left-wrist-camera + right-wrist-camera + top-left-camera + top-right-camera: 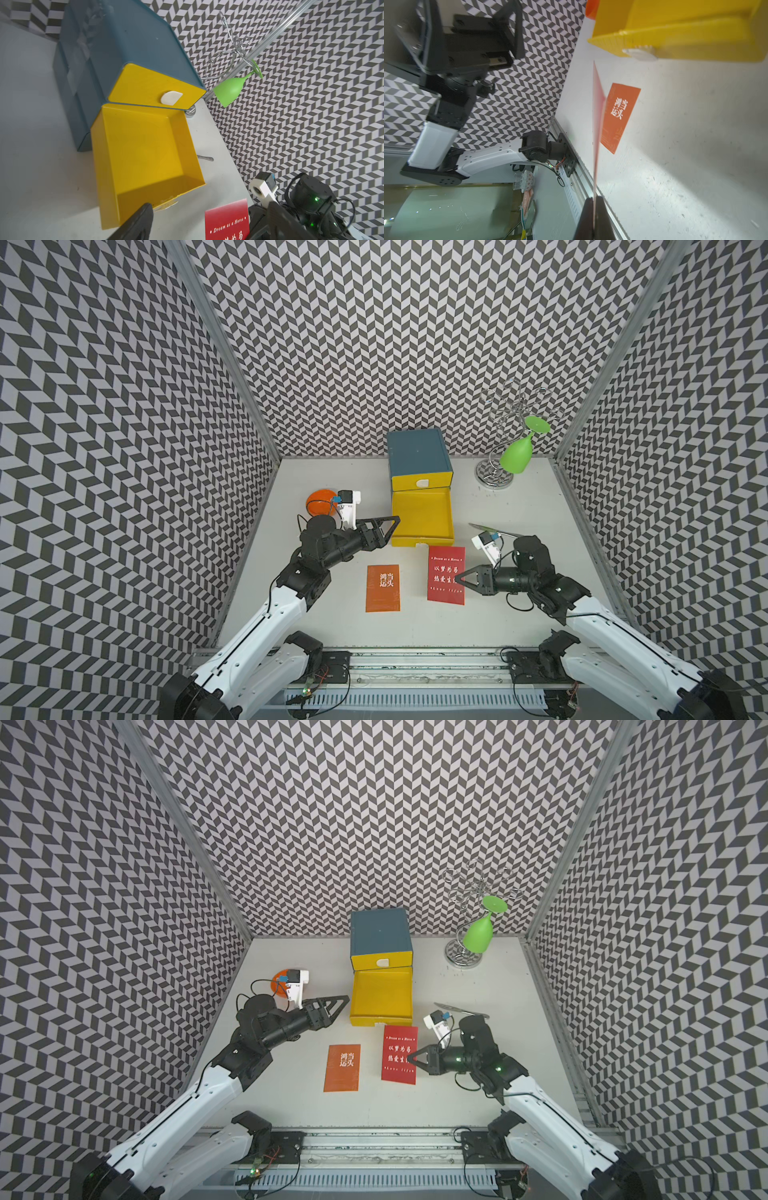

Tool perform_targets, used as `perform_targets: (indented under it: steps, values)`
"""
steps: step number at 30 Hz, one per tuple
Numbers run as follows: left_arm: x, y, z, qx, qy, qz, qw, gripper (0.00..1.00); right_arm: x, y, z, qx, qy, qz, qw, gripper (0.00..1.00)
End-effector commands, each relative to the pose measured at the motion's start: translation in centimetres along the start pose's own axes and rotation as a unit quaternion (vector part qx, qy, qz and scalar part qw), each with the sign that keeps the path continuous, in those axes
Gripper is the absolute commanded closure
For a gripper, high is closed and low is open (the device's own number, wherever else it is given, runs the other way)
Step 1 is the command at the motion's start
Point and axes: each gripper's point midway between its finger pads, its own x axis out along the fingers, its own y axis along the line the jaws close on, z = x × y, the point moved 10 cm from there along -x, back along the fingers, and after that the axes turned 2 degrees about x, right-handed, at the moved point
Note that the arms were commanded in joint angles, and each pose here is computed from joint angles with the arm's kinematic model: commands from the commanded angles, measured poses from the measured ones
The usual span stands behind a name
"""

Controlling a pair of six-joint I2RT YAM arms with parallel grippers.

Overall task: Take the postcards out of the drawer
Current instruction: Pick up the postcard from the drawer, then place the postcard at the center of the board.

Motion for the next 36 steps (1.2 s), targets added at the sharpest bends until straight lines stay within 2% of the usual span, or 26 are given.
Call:
perform_targets:
  steps: [1, 10, 20, 36]
  values:
    - [-0.5, 0.8, -0.4, 0.01, -0.003, 0.029, 1.0, 0.12, 0.9, -0.8, -0.2, 0.033, -0.029, -0.009, 0.999, 1.0]
    - [-0.6, 1.8, -0.7, 0.017, 0.004, 0.05, 0.999, 0.1, 3.4, -4.0, -1.0, 0.085, -0.005, -0.042, 0.995, 1.0]
    - [-0.4, 2.8, -0.8, 0.019, 0.02, 0.061, 0.998, 0.09, 6.4, -6.4, -0.7, 0.093, 0.033, -0.071, 0.993, 1.0]
    - [0.2, 4.0, -0.9, 0.007, 0.033, 0.068, 0.997, 0.08, 8.7, -8.2, 0.4, 0.08, 0.064, -0.095, 0.99, 1.0]
